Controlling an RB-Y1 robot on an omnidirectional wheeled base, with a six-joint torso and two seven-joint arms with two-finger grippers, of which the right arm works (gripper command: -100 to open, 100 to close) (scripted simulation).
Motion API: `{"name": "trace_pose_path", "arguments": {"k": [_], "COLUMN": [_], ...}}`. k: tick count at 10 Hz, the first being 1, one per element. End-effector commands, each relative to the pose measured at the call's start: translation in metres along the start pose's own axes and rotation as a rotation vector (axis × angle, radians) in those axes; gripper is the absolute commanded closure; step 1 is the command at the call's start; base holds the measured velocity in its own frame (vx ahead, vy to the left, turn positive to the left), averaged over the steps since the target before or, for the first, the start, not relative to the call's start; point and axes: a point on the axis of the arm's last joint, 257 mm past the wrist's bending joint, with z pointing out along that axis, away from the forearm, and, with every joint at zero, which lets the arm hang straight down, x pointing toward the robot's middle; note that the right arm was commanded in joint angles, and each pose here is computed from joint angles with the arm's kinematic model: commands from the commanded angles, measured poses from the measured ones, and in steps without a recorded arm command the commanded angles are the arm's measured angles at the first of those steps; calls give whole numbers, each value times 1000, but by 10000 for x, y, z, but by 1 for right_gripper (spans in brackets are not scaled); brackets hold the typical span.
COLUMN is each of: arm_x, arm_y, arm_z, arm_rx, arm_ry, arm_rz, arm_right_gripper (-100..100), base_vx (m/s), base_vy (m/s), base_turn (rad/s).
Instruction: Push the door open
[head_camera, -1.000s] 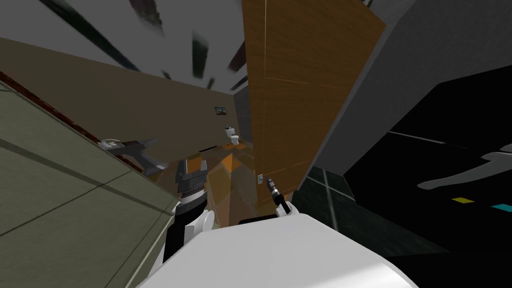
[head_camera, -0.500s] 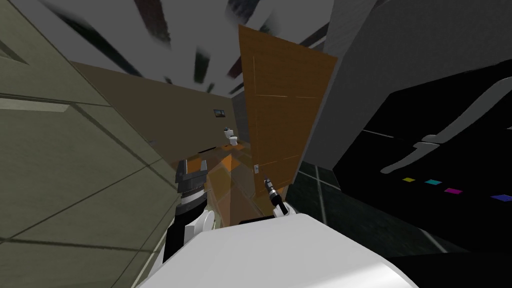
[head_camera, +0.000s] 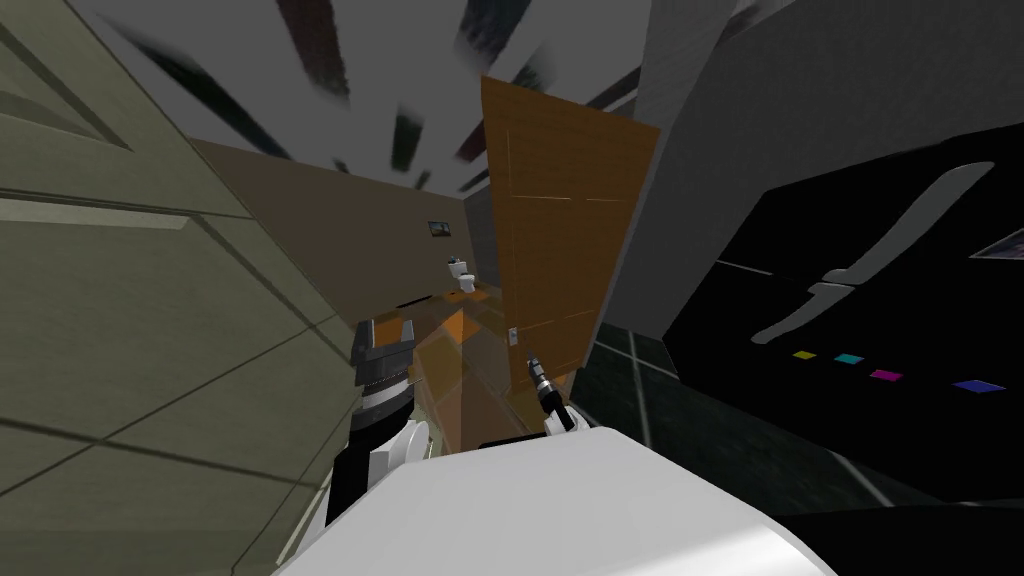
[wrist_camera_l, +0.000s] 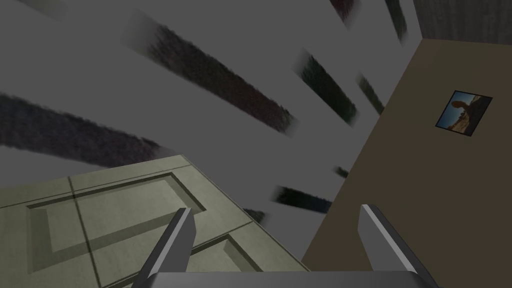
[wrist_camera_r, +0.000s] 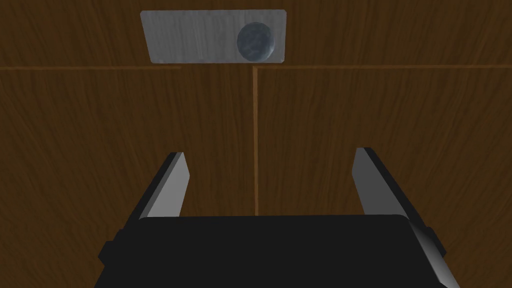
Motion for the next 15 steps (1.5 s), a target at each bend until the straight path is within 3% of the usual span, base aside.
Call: {"name": "trace_pose_path", "arguments": {"k": [1, 5, 9, 10, 11, 15], "arm_x": [-79, -151, 14, -14, -14, -14], "arm_y": [-11, -10, 43, 30, 30, 30], "arm_z": [0, -13, 21, 5, 5, 5], "arm_rx": [-1, -5, -20, -16, -16, -16], "arm_ry": [-4, -14, -20, -20, -20, -20], "arm_rz": [-12, -20, 17, 10, 10, 10], "arm_right_gripper": [-100, -100, -100, -100, 100, 100], "base_vx": [167, 202, 209, 69, -14, -15], "base_vy": [1, 79, 53, 14, 0, -3], "base_turn": [12, 24, 19, -12, 11, 2]}}
